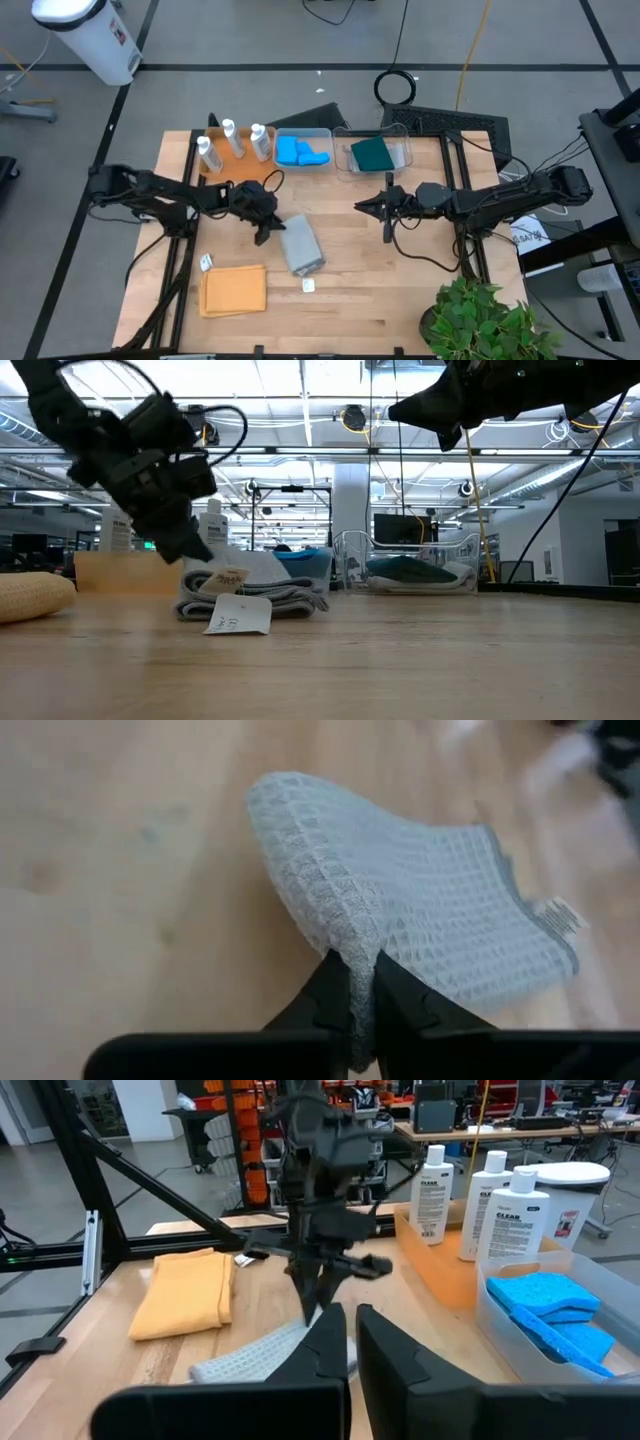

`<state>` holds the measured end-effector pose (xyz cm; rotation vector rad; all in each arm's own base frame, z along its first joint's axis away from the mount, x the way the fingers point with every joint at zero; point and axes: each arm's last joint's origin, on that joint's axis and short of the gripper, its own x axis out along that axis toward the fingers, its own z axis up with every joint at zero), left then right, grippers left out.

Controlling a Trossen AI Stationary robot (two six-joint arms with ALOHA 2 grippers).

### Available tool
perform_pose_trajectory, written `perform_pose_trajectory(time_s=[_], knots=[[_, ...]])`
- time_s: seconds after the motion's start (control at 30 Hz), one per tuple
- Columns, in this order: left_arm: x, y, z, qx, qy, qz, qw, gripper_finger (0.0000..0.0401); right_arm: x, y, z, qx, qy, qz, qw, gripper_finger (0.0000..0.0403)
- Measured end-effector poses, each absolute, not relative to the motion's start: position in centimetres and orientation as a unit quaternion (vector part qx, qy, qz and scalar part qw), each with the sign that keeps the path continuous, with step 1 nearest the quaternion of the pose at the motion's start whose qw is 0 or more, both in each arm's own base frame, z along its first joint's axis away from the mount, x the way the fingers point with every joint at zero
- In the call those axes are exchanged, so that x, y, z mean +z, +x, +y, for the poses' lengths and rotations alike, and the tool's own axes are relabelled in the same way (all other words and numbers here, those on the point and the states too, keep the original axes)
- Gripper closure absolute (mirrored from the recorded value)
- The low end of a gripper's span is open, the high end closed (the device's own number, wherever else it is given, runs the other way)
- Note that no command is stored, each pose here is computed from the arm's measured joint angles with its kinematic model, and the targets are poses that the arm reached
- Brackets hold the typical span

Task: Pick & Place Kitchen Items
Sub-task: Put the gray towel into the right transparent bin

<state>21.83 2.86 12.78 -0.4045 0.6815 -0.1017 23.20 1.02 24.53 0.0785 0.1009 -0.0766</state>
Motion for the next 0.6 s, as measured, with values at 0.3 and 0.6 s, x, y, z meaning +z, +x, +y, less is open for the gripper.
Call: perform_pose_trajectory(time_s=[0.3,0.6], knots=[[18.8,22.9,-0.5,0.037,-0.065,0.351,0.934,0.0385,24.5,23.2,1.0,-0.039,0.040,0.051,0.997,0.0399],[24.9,24.9,-4.0,-0.006,0.040,0.307,0.951,0.0385,24.5,23.2,1.0,-0.039,0.050,0.053,0.997,0.0399]])
